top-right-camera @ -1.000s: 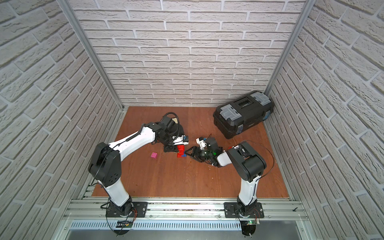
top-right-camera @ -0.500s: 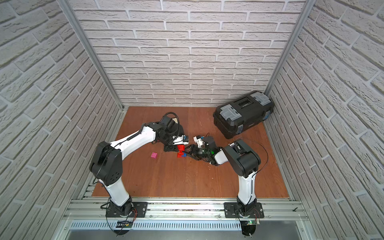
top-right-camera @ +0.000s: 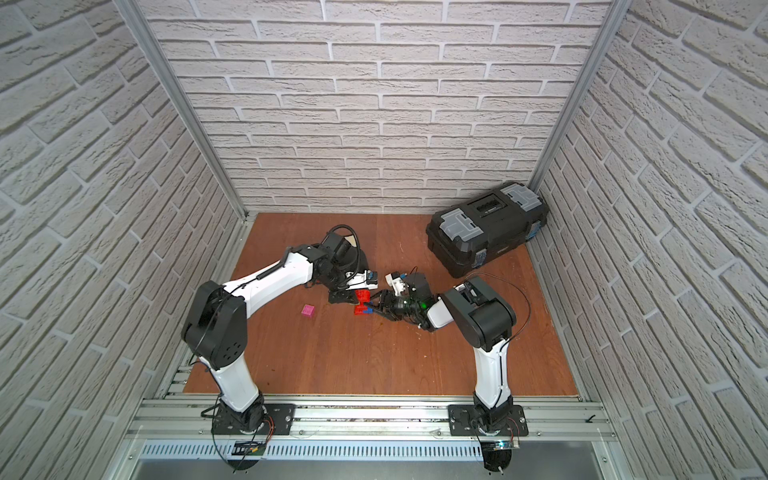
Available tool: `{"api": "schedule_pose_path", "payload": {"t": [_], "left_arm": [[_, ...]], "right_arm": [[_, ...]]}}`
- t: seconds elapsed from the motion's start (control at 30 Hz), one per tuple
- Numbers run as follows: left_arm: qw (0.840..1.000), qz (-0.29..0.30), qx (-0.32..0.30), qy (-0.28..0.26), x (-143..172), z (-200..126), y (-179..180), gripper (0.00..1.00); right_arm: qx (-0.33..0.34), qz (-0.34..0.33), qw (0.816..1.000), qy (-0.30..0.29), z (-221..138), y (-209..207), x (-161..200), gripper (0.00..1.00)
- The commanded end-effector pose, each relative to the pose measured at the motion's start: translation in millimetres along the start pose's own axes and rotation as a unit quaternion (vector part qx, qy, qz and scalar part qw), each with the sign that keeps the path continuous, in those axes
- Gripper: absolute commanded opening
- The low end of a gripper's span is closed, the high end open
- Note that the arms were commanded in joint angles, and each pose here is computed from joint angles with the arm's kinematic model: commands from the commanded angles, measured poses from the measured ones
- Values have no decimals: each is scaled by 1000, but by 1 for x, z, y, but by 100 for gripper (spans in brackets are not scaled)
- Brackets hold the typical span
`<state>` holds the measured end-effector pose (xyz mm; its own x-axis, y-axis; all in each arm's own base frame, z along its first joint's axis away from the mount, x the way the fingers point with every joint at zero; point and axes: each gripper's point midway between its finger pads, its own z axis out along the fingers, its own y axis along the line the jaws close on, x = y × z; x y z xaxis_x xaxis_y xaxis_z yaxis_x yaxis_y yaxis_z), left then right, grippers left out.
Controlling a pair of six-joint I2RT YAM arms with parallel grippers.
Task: Assemble the letter s with lego
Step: Assemble the lego brick with the lego brick.
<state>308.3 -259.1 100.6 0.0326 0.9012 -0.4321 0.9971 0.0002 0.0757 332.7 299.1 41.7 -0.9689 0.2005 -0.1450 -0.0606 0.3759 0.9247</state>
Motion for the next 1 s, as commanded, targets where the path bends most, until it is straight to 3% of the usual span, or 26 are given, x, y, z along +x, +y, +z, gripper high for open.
{"api": "schedule_pose_path", "payload": {"t": [0.0,0.97], "left_arm": [[1000,12,10,-13,-2,5,0,32],[999,0,36,15,22,20,-12,31]], "right_arm": [[27,18,999,4,3,-21,8,63],[31,35,999,-2,-3,-38,10,60]]}}
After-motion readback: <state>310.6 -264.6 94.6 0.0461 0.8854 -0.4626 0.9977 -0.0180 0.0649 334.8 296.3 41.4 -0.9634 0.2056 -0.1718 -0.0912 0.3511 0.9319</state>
